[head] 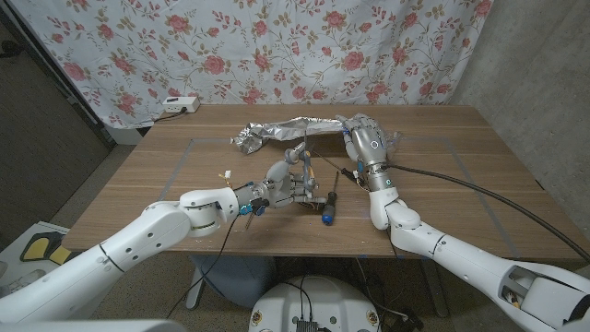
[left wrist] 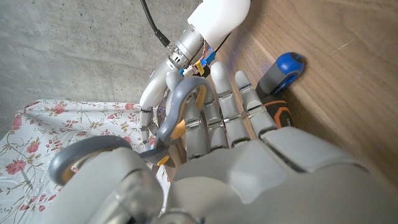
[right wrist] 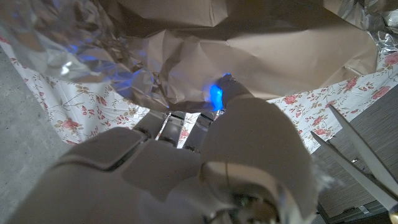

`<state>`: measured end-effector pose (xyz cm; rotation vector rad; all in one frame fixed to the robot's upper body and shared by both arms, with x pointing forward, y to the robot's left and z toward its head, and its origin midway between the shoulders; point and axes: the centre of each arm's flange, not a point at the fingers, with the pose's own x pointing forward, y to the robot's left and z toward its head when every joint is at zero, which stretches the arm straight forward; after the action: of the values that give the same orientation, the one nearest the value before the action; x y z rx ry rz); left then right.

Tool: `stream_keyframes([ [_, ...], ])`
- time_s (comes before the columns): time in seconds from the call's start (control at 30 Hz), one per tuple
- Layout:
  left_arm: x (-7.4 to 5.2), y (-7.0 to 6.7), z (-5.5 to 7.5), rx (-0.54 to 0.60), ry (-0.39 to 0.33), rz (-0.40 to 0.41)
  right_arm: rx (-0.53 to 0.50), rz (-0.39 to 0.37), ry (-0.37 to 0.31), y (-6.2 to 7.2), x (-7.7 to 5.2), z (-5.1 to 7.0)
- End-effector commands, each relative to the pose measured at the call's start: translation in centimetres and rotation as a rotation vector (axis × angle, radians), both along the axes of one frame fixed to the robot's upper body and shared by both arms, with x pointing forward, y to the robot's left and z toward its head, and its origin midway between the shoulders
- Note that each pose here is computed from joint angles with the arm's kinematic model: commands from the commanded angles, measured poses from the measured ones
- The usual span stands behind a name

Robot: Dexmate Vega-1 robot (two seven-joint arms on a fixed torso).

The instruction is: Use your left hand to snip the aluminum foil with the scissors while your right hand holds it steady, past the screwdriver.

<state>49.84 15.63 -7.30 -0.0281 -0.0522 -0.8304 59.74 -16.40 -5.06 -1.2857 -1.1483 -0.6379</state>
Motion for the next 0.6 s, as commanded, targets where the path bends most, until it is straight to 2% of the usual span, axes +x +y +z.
stream_keyframes([
  [0.03, 0.40, 0.01, 0.49, -0.013, 0.003, -0.008, -0.003, 0.000, -0.003, -0.40, -0.28, -0.08],
  [0.6, 1.26, 0.05, 0.31, 0.008, 0.021, -0.004, -0.015, 0.004, -0.007, -0.25, -0.75, -0.51],
])
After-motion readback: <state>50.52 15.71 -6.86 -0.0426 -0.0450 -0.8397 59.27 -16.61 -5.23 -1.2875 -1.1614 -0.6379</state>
